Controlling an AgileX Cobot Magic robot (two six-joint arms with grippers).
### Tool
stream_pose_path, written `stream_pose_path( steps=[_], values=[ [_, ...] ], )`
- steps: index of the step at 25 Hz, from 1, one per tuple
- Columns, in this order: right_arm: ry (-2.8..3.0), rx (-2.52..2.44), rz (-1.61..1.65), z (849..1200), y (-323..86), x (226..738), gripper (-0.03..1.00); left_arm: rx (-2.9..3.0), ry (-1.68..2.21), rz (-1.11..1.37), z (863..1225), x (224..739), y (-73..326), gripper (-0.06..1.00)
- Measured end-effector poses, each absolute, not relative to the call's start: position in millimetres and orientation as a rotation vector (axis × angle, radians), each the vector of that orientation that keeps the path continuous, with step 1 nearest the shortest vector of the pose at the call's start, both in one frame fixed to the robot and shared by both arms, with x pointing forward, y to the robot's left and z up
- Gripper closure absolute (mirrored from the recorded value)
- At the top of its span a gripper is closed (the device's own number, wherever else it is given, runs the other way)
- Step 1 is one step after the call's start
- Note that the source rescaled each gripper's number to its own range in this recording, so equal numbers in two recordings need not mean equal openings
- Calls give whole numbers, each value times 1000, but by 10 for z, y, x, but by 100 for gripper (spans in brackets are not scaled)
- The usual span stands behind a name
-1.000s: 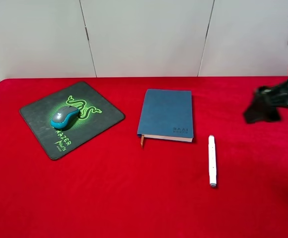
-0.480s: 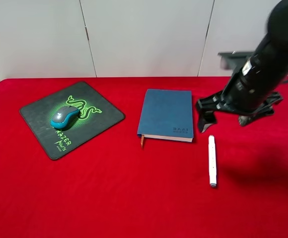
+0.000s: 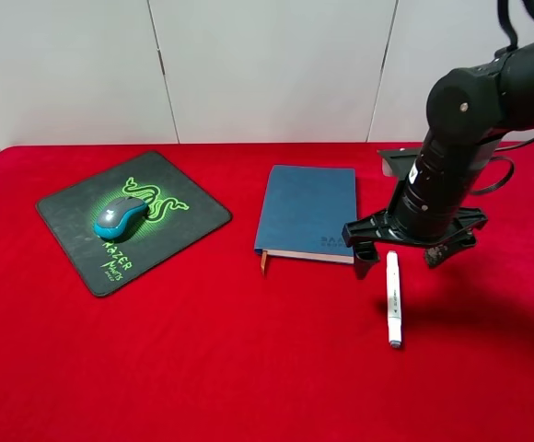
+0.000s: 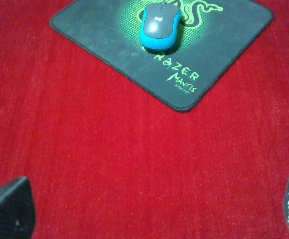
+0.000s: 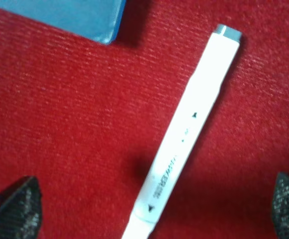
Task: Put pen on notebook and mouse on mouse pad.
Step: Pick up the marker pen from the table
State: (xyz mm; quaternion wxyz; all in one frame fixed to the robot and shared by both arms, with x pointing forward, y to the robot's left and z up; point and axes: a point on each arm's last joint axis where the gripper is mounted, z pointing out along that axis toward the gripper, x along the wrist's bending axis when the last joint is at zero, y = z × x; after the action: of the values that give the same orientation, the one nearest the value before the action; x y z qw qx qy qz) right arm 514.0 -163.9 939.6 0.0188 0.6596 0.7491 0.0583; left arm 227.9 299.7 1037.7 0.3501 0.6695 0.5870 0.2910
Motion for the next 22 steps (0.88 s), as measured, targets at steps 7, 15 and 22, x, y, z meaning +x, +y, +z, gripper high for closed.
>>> stream_pose_path(
  steps=[7,15,22],
  values=[
    [2331,2066,131,9187,-1616,5187,-3,1734,1520,754,10377,2279,2997,-5],
    [2337,2073,99,8980,-1595,5231,-3,1734,1520,754,10377,2279,2997,-5],
    [2344,2080,69,8866,-1589,5241,-3,1734,1520,754,10377,2279,2997,-5]
  ],
)
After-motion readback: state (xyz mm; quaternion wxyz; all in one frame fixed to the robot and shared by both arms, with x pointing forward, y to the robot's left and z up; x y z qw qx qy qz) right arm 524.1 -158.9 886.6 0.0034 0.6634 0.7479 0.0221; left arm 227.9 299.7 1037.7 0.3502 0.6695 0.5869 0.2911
